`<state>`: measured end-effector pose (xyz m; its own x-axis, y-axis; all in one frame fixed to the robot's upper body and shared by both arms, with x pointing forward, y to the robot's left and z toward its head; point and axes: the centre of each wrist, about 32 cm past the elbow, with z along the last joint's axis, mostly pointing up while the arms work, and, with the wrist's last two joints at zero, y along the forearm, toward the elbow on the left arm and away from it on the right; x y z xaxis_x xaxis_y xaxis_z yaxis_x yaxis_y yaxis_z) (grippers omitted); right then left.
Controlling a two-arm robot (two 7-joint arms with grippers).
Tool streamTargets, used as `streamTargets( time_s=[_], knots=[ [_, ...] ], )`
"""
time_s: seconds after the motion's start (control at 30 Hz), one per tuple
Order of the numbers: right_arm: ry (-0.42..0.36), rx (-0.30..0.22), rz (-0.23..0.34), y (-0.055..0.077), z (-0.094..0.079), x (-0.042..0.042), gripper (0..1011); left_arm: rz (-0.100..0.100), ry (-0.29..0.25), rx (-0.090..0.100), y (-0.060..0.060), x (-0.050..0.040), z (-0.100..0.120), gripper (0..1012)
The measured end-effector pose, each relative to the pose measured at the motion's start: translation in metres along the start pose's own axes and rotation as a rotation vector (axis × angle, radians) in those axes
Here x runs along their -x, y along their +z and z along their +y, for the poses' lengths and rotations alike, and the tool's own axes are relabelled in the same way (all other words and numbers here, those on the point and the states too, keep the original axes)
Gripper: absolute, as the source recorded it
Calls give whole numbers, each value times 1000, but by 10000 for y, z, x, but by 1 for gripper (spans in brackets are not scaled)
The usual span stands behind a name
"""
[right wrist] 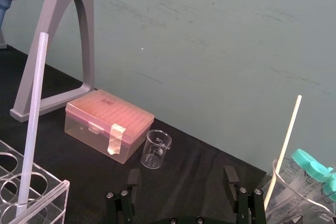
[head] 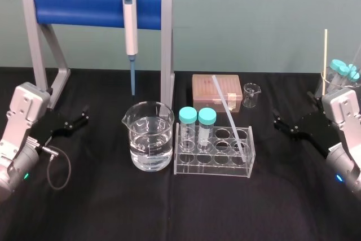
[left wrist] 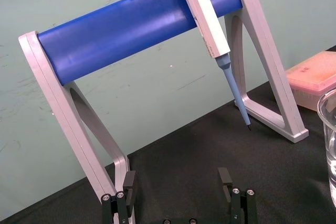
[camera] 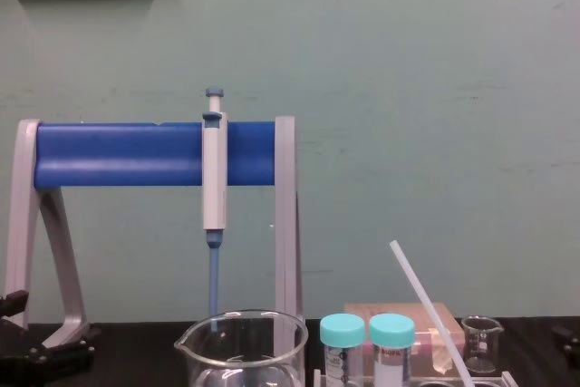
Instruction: Pick up the stirring rod with one hand, then place it down.
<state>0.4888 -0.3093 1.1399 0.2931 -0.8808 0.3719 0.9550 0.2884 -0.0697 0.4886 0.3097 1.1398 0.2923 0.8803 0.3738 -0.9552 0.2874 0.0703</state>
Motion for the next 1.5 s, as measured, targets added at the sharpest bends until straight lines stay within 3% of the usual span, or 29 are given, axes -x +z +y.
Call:
streamTargets(
  time_s=[1.5],
  knots=[
    [-1, 1, -2, -2, -2, -2, 1003, 0, 0, 0, 0, 0, 0, 1000]
  ],
)
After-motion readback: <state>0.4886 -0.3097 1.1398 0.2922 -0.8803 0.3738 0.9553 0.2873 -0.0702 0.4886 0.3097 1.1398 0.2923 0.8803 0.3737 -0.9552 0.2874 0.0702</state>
